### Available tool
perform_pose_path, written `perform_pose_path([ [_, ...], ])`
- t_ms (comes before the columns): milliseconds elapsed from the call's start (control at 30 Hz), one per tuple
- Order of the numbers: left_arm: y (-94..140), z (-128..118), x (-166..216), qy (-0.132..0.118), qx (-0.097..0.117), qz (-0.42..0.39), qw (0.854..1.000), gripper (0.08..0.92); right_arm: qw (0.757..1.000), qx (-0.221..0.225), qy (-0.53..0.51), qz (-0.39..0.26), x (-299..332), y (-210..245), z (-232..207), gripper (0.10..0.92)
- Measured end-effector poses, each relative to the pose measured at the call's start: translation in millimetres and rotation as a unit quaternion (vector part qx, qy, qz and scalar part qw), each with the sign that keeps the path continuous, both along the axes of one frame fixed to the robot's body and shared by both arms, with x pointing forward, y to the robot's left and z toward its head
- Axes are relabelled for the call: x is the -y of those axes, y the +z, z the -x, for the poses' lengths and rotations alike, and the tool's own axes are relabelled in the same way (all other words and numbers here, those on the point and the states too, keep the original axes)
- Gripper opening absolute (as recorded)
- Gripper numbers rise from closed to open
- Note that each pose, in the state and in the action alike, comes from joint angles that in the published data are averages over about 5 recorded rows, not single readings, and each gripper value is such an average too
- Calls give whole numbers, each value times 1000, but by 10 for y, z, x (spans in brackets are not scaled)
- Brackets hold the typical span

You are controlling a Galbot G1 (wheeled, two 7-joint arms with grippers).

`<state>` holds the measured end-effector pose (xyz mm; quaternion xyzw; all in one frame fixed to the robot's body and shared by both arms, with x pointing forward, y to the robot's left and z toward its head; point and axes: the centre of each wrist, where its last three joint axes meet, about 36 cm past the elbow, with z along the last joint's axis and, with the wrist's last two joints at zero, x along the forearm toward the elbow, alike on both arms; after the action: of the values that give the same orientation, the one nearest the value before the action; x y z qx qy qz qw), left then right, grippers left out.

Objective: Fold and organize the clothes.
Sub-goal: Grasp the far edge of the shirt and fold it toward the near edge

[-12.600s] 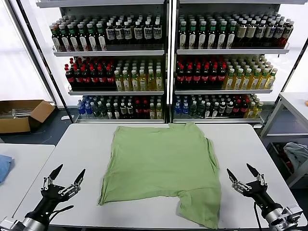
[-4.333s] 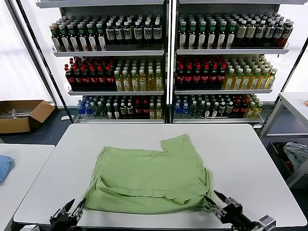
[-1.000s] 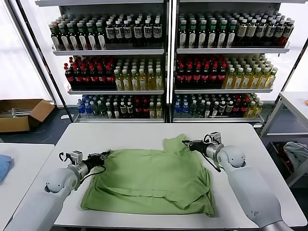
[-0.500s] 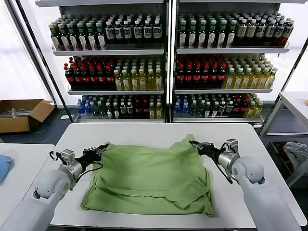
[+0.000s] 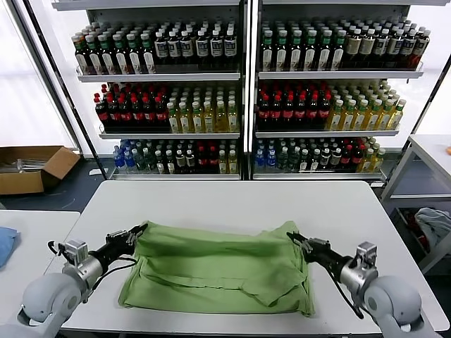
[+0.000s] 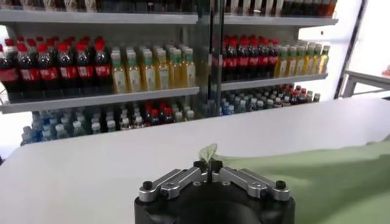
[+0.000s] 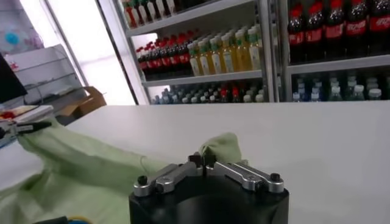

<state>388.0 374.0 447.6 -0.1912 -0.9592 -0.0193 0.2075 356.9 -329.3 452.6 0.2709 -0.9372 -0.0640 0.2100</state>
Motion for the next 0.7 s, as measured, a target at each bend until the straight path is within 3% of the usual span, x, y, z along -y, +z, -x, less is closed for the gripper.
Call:
perform_pose_path([
  [333,-149,328,-22,2,-40,-17,999,121,1000,-12,-5,23,-54,10,465,132],
  [700,-115,456,-59,30,-55,-43,997,454,997,26,-59,51,324,109,533,449],
])
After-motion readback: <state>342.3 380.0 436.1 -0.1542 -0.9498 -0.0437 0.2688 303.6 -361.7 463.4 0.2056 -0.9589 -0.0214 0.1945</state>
